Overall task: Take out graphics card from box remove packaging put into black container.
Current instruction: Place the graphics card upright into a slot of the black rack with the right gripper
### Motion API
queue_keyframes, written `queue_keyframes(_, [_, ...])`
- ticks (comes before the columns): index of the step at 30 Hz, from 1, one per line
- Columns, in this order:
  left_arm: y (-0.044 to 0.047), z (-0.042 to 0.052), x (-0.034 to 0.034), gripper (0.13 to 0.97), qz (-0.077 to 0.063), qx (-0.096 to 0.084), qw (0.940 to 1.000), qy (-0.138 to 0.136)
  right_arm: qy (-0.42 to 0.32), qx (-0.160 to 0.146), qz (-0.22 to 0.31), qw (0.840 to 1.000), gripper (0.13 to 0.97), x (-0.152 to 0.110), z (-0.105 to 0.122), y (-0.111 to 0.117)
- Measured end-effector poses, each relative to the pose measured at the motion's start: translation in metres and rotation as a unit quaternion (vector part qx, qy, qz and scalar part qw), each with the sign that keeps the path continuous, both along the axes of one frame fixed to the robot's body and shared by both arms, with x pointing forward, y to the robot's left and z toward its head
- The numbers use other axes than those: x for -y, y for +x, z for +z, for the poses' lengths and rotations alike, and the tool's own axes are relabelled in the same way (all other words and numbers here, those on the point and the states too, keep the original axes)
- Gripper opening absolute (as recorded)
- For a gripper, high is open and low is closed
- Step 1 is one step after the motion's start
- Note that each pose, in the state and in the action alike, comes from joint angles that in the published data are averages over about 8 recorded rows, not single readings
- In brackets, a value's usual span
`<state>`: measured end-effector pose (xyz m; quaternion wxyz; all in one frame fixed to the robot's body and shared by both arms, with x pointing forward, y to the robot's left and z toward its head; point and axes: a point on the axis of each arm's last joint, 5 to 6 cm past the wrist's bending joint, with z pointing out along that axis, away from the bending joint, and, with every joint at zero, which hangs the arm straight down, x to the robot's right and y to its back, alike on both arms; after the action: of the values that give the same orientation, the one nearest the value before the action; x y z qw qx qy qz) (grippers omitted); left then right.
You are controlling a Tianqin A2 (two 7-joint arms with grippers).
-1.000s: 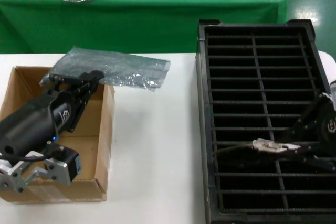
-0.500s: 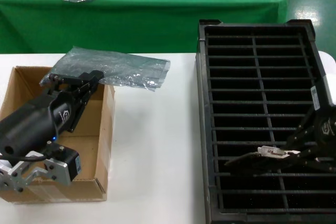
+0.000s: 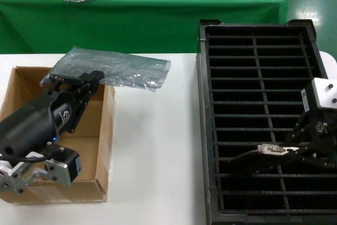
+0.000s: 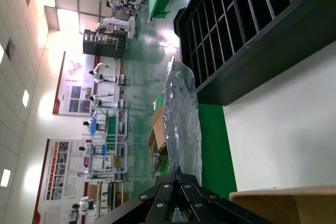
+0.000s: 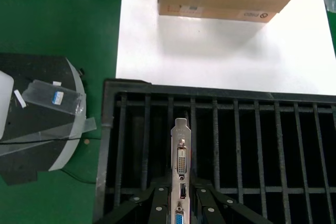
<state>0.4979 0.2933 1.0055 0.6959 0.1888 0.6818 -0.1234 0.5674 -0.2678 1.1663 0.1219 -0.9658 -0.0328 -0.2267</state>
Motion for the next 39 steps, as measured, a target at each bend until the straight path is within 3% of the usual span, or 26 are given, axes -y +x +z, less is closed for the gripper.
queue_keyframes(39, [0.0,0.0,0.0,0.139,0.0,0.0,1.0,0.0,-0.022,-0.013,0.0,1.0,0.187,-0.01,-0.006,0.021])
